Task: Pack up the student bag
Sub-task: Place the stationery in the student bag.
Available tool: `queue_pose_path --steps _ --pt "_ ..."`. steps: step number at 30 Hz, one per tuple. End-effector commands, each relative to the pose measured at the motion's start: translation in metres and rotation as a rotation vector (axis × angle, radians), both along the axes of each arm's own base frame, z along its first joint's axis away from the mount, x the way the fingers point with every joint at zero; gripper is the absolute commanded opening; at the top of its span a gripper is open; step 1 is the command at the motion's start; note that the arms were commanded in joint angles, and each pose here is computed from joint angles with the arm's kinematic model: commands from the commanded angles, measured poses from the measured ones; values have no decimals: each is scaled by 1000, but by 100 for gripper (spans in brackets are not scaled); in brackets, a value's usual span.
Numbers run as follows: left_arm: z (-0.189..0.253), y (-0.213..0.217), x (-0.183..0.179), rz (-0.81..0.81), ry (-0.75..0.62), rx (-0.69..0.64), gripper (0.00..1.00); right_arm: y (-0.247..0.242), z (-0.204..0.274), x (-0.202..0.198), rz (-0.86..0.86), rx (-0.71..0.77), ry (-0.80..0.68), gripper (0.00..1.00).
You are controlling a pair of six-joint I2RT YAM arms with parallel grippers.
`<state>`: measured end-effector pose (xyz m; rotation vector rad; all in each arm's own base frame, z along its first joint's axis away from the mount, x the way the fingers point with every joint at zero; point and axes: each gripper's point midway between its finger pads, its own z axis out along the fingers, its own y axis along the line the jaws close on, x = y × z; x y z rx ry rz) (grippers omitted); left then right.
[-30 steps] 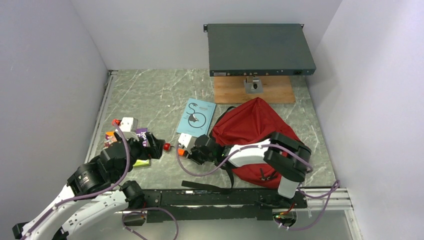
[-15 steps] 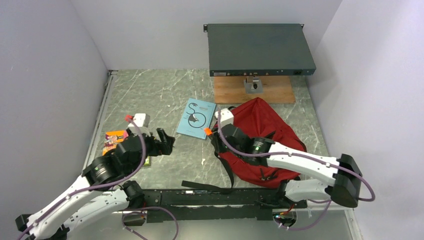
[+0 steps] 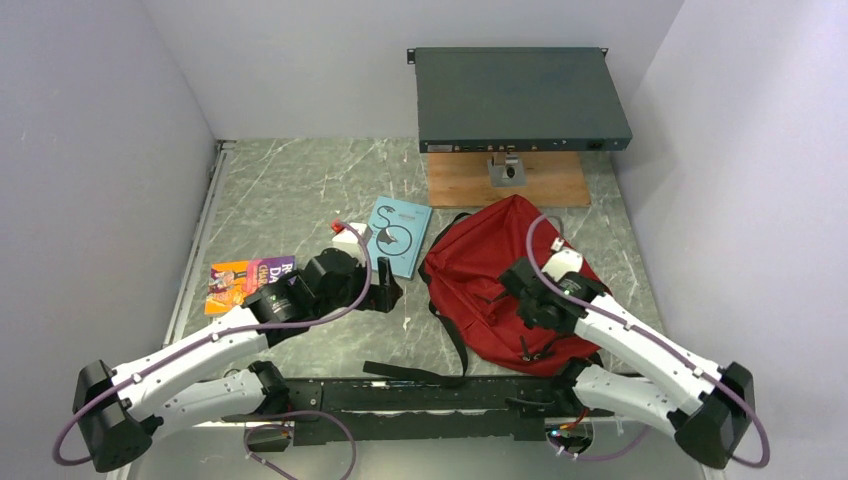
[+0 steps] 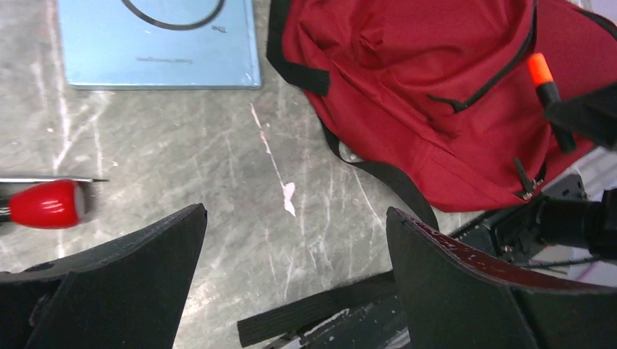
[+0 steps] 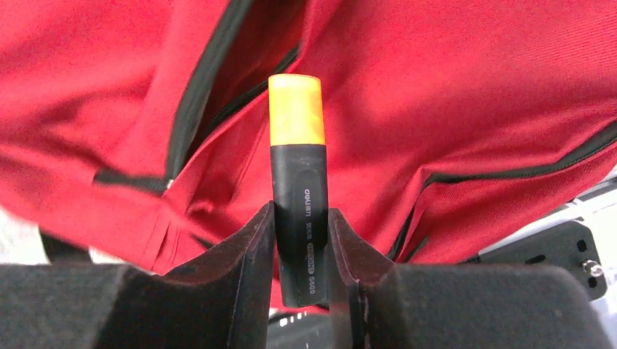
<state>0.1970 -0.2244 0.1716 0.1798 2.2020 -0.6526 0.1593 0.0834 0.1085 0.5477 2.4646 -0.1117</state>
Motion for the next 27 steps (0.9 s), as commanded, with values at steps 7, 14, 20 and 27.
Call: queue_pose_path --steps 7,14,20,27 --pt "28 -29 -13 -110 5 -181 97 -14 0 64 93 47 -179 0" --pt "22 -33 -16 -115 33 -207 96 10 17 97 226 64 -289 0" --pt "29 -35 -15 -111 27 -223 95 19 10 123 295 42 -392 0" --pt "26 -38 -20 -127 55 -252 93 4 9 147 143 63 -603 0"
